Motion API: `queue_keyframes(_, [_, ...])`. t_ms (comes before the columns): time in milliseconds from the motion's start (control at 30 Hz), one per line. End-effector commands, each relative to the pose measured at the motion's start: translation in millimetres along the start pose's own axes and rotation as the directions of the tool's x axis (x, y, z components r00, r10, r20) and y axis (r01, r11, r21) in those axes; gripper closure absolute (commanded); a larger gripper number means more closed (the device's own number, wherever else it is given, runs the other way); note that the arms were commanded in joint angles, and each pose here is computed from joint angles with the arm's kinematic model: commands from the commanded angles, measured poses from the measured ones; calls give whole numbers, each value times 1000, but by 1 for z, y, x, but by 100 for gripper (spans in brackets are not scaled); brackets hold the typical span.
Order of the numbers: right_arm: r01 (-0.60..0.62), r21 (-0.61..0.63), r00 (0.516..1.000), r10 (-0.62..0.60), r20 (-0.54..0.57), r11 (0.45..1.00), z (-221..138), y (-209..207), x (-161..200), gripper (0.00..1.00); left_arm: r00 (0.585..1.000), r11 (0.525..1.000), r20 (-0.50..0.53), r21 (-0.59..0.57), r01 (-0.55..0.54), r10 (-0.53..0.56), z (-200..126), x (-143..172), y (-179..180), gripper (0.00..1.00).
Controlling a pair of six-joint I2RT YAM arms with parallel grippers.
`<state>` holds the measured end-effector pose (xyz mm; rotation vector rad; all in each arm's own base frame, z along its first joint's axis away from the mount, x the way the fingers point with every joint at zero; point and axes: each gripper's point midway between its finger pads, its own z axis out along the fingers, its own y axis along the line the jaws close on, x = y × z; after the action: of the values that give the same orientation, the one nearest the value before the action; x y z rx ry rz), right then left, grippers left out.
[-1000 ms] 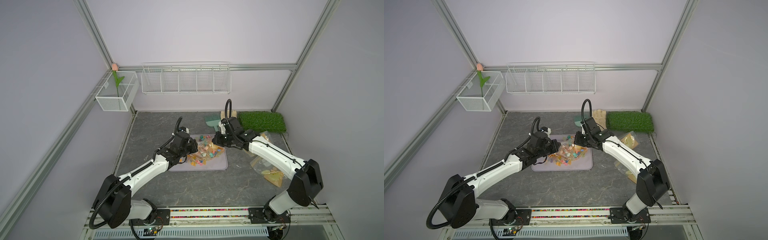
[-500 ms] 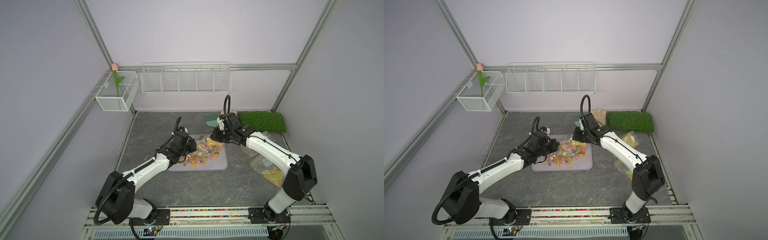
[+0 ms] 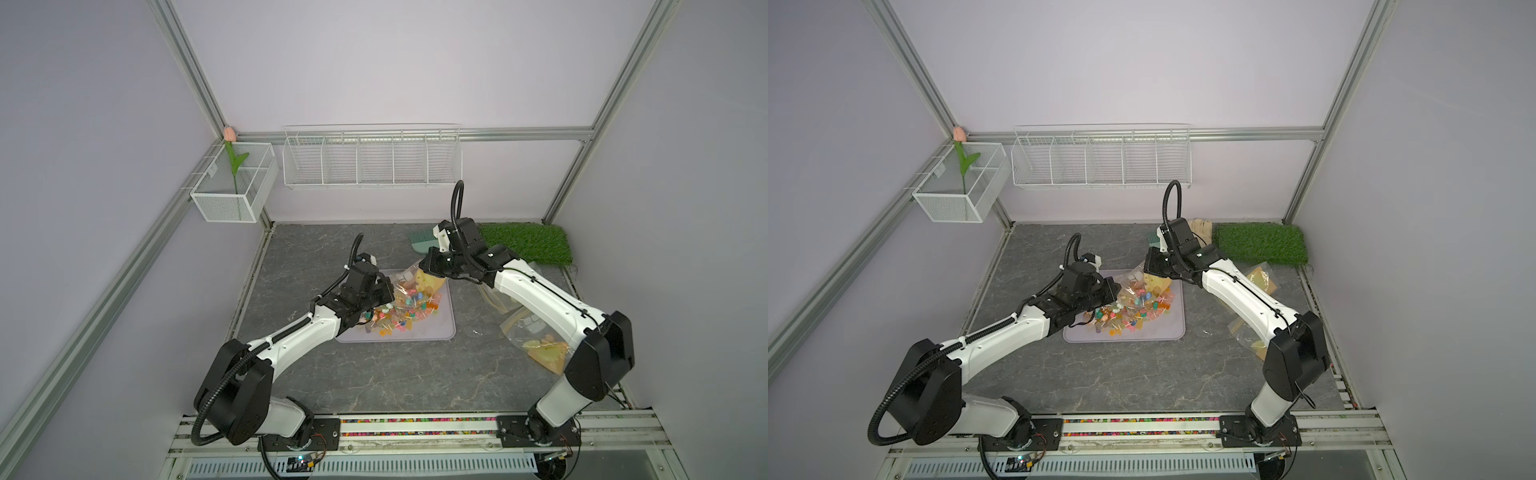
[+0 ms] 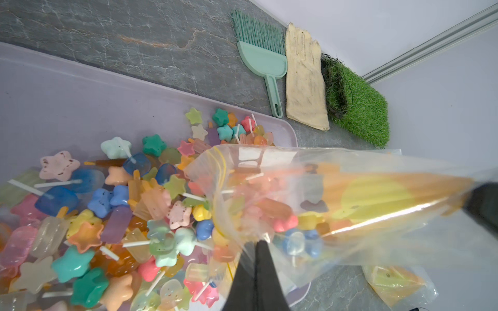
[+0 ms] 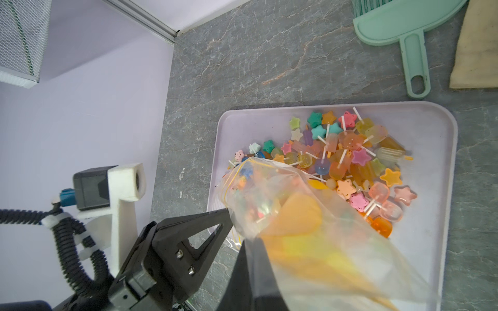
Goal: Pour candies out of the ziploc bag
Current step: 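Pour the candies out of the ziploc bag onto the tray.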
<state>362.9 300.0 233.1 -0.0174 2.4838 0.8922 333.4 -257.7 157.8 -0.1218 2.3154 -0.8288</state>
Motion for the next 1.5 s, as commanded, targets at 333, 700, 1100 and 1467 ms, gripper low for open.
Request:
queue_keyframes(333, [39,-8,999,-39,27,999,-12,8,-16,94,1000,999,23,45,10,-11,1,-12,-12,100])
queue_keyframes(700, [55,0,997,-55,45,999,-24,12,-21,93,1000,997,-11,69,20,-20,6,-5,-14,100])
queue_keyframes(1100, [72,-2,996,-72,50,997,-34,16,-22,93,998,995,-49,92,41,-36,15,5,-17,100])
queue_keyframes(1467, [102,-22,993,-101,65,994,-47,27,-26,93,997,992,-74,122,39,-30,25,15,-28,100])
